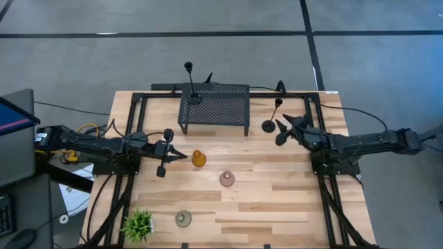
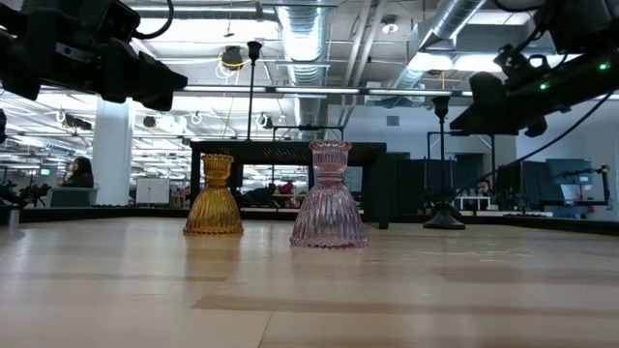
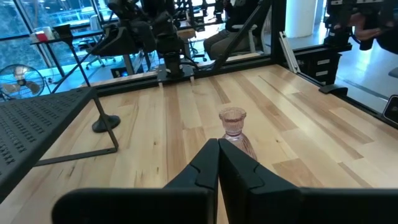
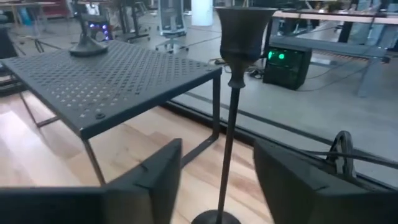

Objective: Pick & Place candle stick holders
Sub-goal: Put the black candle holder on the shelf

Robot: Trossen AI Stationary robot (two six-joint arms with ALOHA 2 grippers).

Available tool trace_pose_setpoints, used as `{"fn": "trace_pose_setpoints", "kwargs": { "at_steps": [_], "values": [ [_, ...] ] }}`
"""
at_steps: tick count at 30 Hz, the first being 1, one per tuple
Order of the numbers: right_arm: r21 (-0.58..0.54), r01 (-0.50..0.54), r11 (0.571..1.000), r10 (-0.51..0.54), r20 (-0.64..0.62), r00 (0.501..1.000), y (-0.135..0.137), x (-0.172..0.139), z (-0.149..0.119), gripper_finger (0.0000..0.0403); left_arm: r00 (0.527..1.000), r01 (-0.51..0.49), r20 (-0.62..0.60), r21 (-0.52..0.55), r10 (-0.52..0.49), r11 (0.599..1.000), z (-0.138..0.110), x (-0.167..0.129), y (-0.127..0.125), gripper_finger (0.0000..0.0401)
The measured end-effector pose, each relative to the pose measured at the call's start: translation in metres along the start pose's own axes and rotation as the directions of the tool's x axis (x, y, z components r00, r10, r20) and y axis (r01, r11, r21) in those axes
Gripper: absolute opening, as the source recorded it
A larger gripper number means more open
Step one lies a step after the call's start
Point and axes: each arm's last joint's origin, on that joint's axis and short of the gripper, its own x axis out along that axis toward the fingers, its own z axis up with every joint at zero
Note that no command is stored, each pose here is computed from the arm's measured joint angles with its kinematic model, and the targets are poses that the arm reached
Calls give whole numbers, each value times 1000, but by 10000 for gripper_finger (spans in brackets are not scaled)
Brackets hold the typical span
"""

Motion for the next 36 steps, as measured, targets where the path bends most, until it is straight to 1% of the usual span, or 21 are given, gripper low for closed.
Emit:
{"fn": "trace_pose_setpoints", "kwargs": {
  "at_steps": [3, 6, 8, 18, 25, 28, 30, 33, 36],
  "values": [
    [20, 19, 1000, -19, 14, 1000, 1, 5, 1, 244, 1000, 0, -1, 0, 0, 1000, 0, 0, 0, 5],
    [27, 6, 1000, -6, 10, 1000, 2, 11, 0, 264, 1000, 0, -1, 0, 0, 1000, 0, 0, 0, 6],
    [28, 13, 1000, -13, 5, 1000, 2, 15, -1, 266, 1000, 0, -2, -1, 0, 1000, 0, 0, 0, 8],
    [55, 115, 992, -116, 15, 993, -2, 37, -5, 260, 1000, 1, -3, -1, -1, 1000, 0, 0, 0, 5],
    [83, 119, 989, -123, 37, 992, -3, 44, -5, 259, 1000, 1, -2, -1, -1, 1000, 0, 0, 0, 7],
    [94, 128, 987, -133, 46, 990, -4, 47, -5, 248, 1000, 1, -2, -1, -1, 1000, 0, 0, 0, 5],
    [97, 135, 986, -140, 48, 989, -4, 48, -5, 232, 1000, 1, -2, -1, -1, 1000, 0, 0, 0, 5],
    [105, 138, 985, -144, 56, 988, -4, 50, -5, 195, 1000, 1, -2, -1, -1, 1000, 0, 0, 0, 8],
    [105, 137, 985, -143, 56, 988, -4, 50, -5, 149, 1000, 1, -2, -1, -1, 1000, 0, 0, 0, 10]
  ]
}}
